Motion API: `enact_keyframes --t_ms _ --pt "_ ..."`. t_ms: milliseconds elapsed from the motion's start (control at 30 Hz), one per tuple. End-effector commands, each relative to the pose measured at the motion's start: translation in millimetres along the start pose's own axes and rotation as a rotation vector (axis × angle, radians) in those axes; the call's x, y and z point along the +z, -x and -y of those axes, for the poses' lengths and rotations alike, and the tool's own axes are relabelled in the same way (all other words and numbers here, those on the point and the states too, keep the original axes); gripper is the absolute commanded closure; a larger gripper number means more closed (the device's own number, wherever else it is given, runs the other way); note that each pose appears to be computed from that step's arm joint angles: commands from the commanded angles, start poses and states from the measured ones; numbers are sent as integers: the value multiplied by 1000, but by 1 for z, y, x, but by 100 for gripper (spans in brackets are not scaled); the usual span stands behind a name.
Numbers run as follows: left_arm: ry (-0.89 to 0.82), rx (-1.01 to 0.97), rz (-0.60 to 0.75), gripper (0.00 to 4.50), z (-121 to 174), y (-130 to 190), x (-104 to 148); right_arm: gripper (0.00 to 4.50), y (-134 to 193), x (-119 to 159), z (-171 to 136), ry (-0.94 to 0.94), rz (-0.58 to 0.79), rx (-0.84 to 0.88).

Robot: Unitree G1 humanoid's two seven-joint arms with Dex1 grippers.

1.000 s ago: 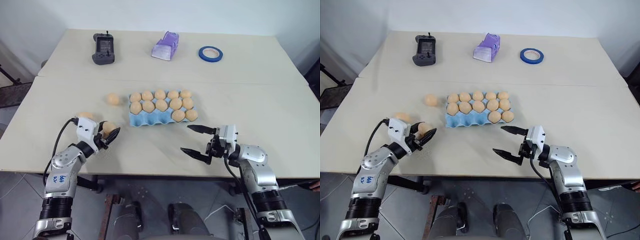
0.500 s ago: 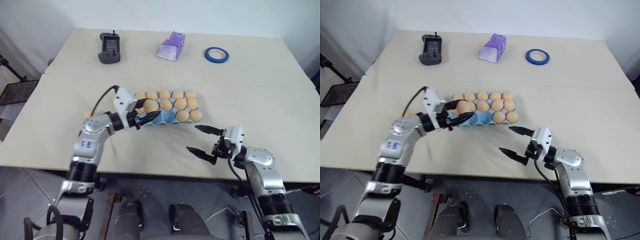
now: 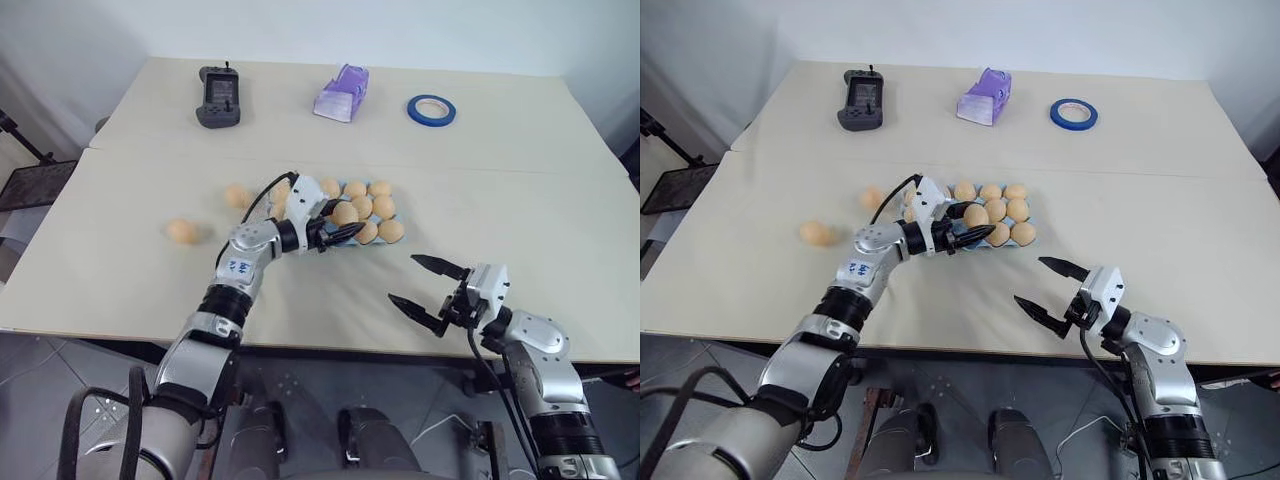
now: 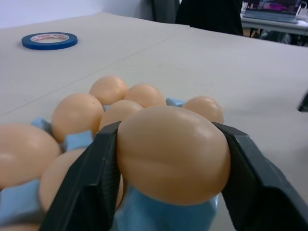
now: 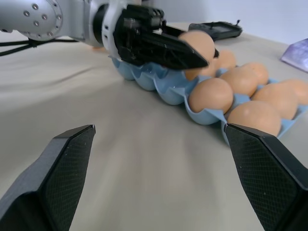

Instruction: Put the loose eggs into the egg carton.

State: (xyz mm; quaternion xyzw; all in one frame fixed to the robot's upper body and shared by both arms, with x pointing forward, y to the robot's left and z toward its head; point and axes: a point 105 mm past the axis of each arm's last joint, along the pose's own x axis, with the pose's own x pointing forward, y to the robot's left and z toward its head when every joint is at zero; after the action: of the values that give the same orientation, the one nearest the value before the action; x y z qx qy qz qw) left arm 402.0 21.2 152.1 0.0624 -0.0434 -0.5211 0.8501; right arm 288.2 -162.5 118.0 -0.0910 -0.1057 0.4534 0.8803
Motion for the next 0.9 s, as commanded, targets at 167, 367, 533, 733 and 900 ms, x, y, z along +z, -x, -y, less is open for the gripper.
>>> enact_keyframes --t_ms 167,367,533,733,900 --pt "-82 -18 22 2 -4 20 9 0 2 16 0 33 30 -12" --pt "-137 12 25 2 -1 76 12 0 -4 19 -1 25 43 23" --pt "-143 127 -10 2 7 143 5 0 -23 23 -2 22 97 94" --pt "-83 415 -7 2 2 204 -5 0 -45 27 -4 15 139 174" --pt "-42 716 13 2 -1 261 -13 0 -57 30 -4 13 165 203"
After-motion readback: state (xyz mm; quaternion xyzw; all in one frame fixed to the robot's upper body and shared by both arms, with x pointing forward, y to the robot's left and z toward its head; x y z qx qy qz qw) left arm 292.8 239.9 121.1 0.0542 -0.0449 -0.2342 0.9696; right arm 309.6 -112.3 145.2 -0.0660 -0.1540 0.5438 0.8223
